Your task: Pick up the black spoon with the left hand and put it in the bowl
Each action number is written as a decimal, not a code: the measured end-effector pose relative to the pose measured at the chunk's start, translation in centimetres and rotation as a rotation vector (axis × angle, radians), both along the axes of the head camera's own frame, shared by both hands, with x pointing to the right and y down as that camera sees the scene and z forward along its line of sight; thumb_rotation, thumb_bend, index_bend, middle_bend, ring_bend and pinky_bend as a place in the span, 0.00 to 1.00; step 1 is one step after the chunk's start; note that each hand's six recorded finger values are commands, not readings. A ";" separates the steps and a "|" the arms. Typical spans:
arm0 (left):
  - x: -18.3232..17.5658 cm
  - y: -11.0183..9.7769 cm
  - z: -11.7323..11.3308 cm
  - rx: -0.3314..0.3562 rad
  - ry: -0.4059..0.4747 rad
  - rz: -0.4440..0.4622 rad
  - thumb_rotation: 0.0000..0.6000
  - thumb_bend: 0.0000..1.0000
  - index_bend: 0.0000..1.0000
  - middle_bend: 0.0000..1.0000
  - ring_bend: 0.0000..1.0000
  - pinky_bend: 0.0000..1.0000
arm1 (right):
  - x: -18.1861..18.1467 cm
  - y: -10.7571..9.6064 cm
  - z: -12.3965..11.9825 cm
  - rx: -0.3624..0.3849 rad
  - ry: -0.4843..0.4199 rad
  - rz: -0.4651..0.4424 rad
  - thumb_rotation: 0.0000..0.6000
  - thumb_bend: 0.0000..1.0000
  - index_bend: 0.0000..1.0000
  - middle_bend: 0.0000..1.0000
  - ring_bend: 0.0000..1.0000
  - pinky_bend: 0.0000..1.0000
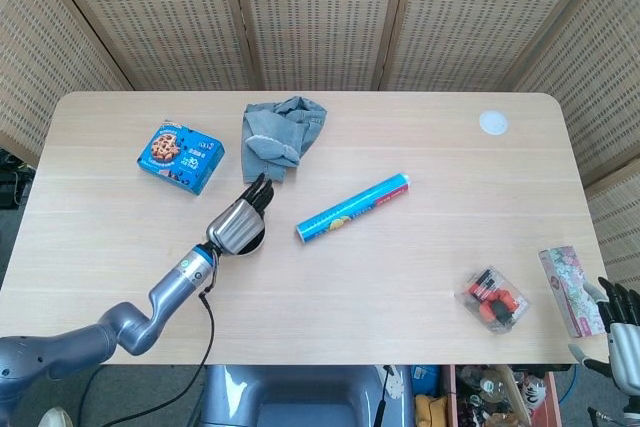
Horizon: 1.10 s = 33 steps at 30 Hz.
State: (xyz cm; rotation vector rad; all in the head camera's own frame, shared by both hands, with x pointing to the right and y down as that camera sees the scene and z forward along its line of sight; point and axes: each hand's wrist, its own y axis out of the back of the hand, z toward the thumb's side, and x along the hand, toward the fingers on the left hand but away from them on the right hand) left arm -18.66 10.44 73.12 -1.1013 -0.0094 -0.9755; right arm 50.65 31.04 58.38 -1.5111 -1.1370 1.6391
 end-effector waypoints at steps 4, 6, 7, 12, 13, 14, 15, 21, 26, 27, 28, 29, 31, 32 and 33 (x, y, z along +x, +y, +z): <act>-0.1 -0.7 0.1 0.014 -0.001 -0.019 1.00 0.42 0.63 0.13 0.00 0.00 | 0.0 0.0 0.1 -0.004 0.003 0.001 1.00 0.21 0.17 0.15 0.00 0.00; -0.4 -1.1 0.2 0.020 -0.004 -0.029 1.00 0.42 0.63 0.13 0.00 0.00 | 0.0 0.0 0.1 -0.006 0.003 0.001 1.00 0.21 0.17 0.15 0.00 0.00; -0.5 -1.3 0.2 0.024 -0.007 -0.035 1.00 0.42 0.63 0.13 0.00 0.00 | 0.0 0.0 0.2 -0.007 0.003 0.000 1.00 0.21 0.17 0.15 0.00 0.00; -2.5 -1.9 0.4 0.031 -0.030 -0.067 1.00 0.42 0.63 0.13 0.00 0.00 | -0.1 -0.1 0.1 -0.007 0.003 -0.001 1.00 0.21 0.17 0.15 0.00 0.00; -3.0 -1.9 0.3 0.029 -0.031 -0.072 1.00 0.42 0.63 0.13 0.00 0.00 | -0.1 -0.1 0.1 -0.006 0.003 -0.002 1.00 0.21 0.17 0.15 0.00 0.00; -3.2 -1.8 0.3 0.025 -0.029 -0.075 1.00 0.42 0.63 0.13 0.00 0.00 | -0.1 -0.1 0.1 -0.006 0.003 -0.002 1.00 0.21 0.17 0.15 0.00 0.00; -3.5 -1.8 0.2 0.020 -0.026 -0.079 1.00 0.42 0.63 0.13 0.00 0.00 | -0.1 -0.1 0.1 -0.006 0.003 -0.003 1.00 0.21 0.17 0.15 0.00 0.00; -4.2 -0.9 -0.5 -0.026 0.013 -0.097 1.00 0.42 0.63 0.13 0.00 0.00 | -0.3 -0.1 0.2 -0.006 -0.002 -0.007 1.00 0.21 0.17 0.15 0.00 0.00; -3.6 0.1 -1.1 -0.068 0.049 -0.097 1.00 0.42 0.63 0.13 0.00 0.00 | -0.2 -0.1 0.2 -0.004 -0.003 -0.006 1.00 0.21 0.17 0.15 0.00 0.00; -3.4 0.2 -1.1 -0.072 0.051 -0.093 1.00 0.42 0.63 0.13 0.00 0.00 | -0.2 -0.1 0.1 -0.003 -0.003 -0.005 1.00 0.21 0.17 0.15 0.00 0.00; -3.1 0.4 -1.1 -0.074 0.052 -0.088 1.00 0.42 0.63 0.13 0.00 0.00 | -0.2 0.0 0.1 -0.002 -0.002 -0.004 1.00 0.21 0.17 0.15 0.00 0.00; -2.8 0.5 -1.1 -0.074 0.052 -0.084 1.00 0.42 0.63 0.13 0.00 0.00 | -0.1 0.0 0.1 -0.003 -0.002 -0.003 1.00 0.21 0.17 0.15 0.00 0.00; -2.2 0.7 -1.0 -0.072 0.054 -0.073 1.00 0.42 0.63 0.13 0.00 0.00 | -0.1 0.1 0.1 -0.003 -0.002 -0.001 1.00 0.21 0.17 0.15 0.00 0.00; -1.9 0.7 -1.0 -0.069 0.054 -0.069 1.00 0.42 0.63 0.13 0.00 0.00 | -0.1 0.1 0.1 -0.003 -0.002 -0.001 1.00 0.21 0.17 0.15 0.00 0.00; -1.7 0.7 -0.9 -0.066 0.055 -0.067 1.00 0.42 0.63 0.13 0.00 0.00 | -0.1 0.1 0.1 -0.003 -0.002 0.000 1.00 0.21 0.17 0.15 0.00 0.00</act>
